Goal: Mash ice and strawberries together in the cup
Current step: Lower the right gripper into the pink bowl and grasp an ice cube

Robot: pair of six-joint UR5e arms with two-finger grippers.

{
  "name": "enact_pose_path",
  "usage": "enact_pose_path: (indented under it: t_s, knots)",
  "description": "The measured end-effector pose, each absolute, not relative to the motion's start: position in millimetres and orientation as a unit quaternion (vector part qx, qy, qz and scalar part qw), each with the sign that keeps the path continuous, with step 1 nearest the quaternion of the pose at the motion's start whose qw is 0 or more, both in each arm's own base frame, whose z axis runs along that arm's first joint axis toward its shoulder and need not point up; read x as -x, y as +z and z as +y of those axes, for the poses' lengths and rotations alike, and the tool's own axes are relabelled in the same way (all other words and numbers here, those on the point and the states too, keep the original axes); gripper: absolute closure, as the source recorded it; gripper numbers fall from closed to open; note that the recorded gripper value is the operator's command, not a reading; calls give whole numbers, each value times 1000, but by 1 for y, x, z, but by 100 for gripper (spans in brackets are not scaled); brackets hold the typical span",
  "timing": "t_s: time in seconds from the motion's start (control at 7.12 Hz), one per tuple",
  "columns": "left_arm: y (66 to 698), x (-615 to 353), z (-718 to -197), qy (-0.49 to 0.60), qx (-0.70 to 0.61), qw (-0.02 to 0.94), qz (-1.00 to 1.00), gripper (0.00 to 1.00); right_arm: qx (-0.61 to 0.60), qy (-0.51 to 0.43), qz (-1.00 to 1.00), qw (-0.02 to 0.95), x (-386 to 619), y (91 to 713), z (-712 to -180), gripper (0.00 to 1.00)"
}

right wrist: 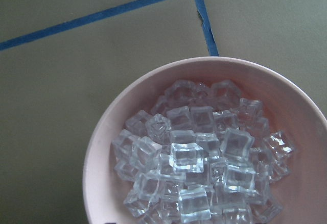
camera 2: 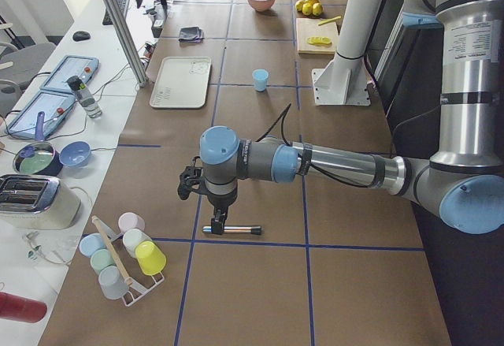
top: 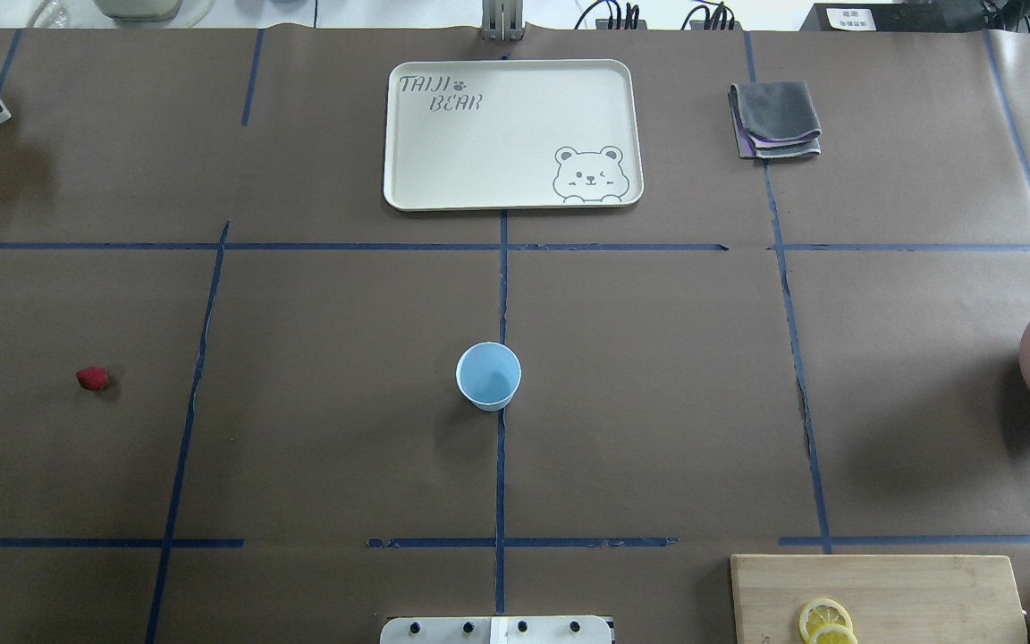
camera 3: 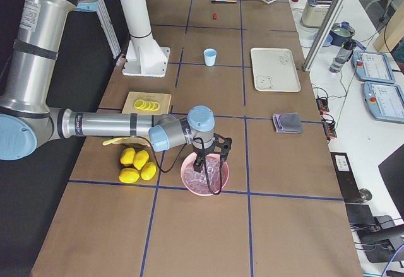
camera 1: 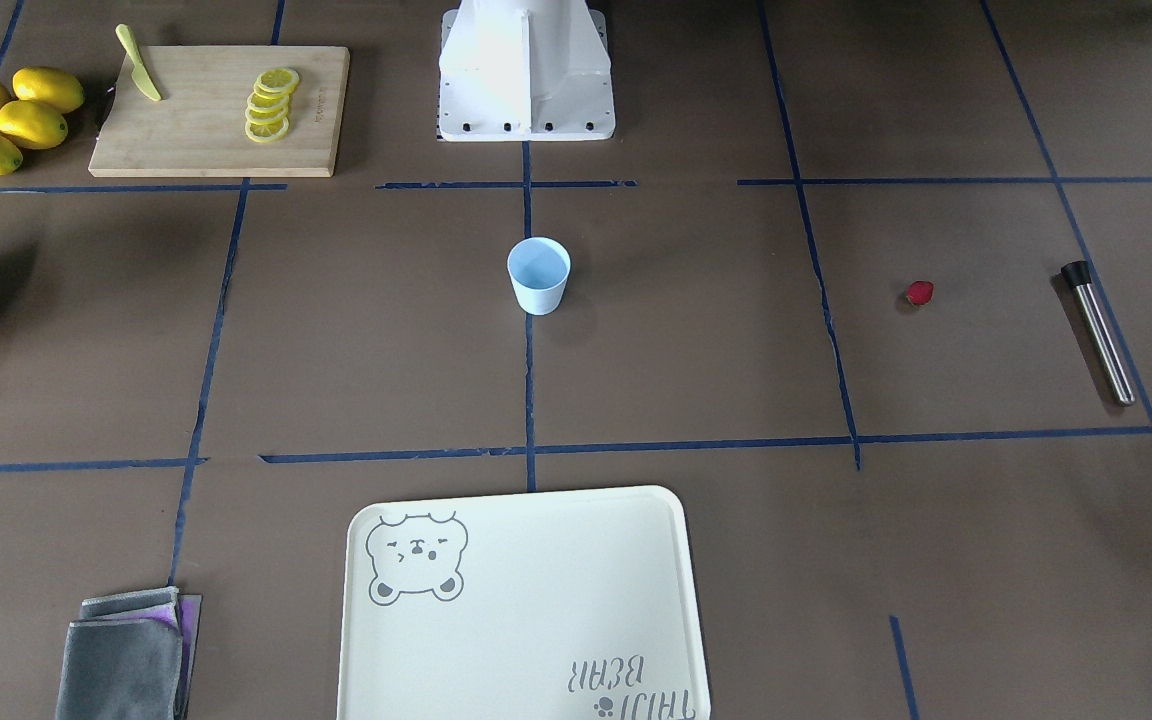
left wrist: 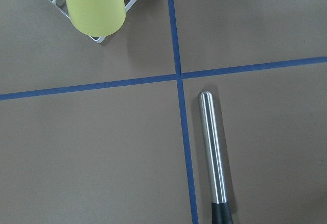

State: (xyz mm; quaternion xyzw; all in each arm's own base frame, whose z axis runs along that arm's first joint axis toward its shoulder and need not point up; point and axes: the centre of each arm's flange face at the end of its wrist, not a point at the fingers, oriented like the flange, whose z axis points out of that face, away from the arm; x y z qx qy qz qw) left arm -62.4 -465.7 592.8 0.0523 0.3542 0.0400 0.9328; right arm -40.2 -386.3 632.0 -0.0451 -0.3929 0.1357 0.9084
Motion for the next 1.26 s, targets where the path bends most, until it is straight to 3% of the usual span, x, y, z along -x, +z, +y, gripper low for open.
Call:
enact_pose_path:
  t_s: [0.84,1.12,1.26]
  knots:
    - [600,63,-463,38,-47,933,354,0,68,100,-361,925,80,658,-382,18]
    - [600,62,-463,38,-47,933,354,0,63,96,-356,927,83,658,-385,35]
    - [600,62,-463,39,-47,933,354,0,60,97,-352,929,84,658,-387,49]
